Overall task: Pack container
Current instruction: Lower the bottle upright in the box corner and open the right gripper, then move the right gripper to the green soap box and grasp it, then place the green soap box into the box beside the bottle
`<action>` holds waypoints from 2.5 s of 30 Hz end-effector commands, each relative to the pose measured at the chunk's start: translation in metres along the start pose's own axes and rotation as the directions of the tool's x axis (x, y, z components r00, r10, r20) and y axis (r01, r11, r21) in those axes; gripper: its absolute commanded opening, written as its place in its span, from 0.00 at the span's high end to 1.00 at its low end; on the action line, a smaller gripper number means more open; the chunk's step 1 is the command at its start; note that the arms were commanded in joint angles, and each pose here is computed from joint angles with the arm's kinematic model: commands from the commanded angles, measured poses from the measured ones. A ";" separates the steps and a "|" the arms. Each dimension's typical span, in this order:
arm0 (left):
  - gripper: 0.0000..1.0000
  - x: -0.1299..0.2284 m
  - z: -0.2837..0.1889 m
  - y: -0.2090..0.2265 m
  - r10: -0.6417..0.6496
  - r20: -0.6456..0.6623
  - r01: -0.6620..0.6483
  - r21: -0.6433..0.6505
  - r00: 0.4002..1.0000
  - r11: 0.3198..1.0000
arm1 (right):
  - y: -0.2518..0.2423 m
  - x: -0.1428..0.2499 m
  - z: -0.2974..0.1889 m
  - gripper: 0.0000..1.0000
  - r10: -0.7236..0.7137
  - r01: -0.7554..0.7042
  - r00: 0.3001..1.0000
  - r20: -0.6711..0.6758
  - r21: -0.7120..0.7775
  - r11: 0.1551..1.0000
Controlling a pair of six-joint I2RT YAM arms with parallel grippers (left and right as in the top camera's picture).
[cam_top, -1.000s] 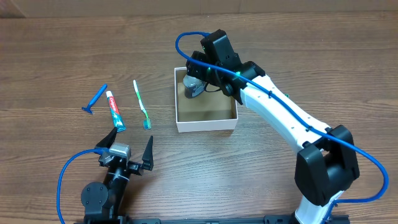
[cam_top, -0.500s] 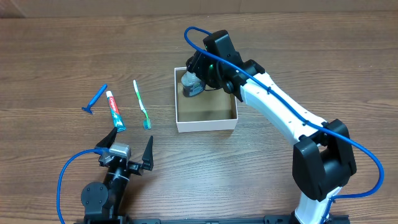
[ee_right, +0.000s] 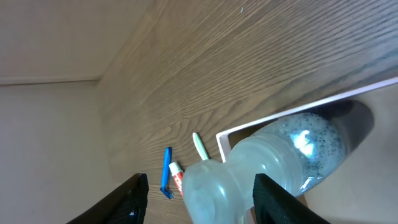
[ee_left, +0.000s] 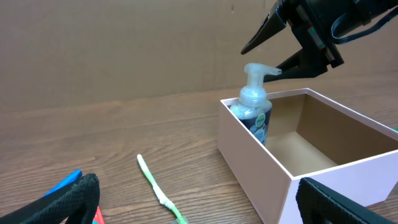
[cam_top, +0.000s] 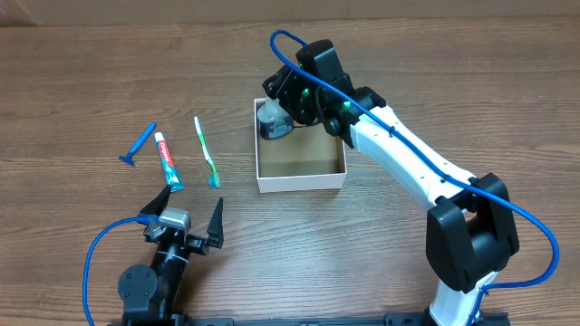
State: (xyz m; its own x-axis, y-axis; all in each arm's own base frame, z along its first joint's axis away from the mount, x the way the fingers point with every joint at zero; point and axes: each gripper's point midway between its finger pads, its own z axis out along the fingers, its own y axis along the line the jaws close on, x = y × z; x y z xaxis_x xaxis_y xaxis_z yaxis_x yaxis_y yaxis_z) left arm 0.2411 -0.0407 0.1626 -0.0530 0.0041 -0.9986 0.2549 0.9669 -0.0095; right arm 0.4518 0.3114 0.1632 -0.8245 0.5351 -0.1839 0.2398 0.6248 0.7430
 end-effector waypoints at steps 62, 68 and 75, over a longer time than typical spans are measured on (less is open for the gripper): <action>0.00 0.000 0.000 0.001 -0.005 0.006 0.005 -0.003 1.000 1.000 | -0.226 -0.092 -0.132 0.52 -0.265 0.349 0.936 -0.233 0.491 0.799; 0.00 0.000 0.000 0.001 -0.005 0.006 0.005 -0.002 1.000 1.000 | -0.137 -0.079 -0.146 0.52 -0.342 0.413 0.896 -0.283 0.246 0.877; 0.00 0.000 0.000 0.001 -0.005 0.006 0.005 -0.003 1.000 1.000 | -0.083 -0.020 -0.108 0.51 -0.483 0.551 0.804 -0.345 0.131 0.824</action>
State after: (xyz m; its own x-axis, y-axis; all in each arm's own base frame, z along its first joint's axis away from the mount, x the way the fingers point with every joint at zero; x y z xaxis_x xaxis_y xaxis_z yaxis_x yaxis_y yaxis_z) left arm 0.2411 -0.0407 0.1627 -0.0526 0.0042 -0.9986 0.2553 0.9668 -0.0094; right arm 0.3916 0.1627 0.1506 -0.9773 -0.0394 -0.2081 -0.1247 0.9012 0.4151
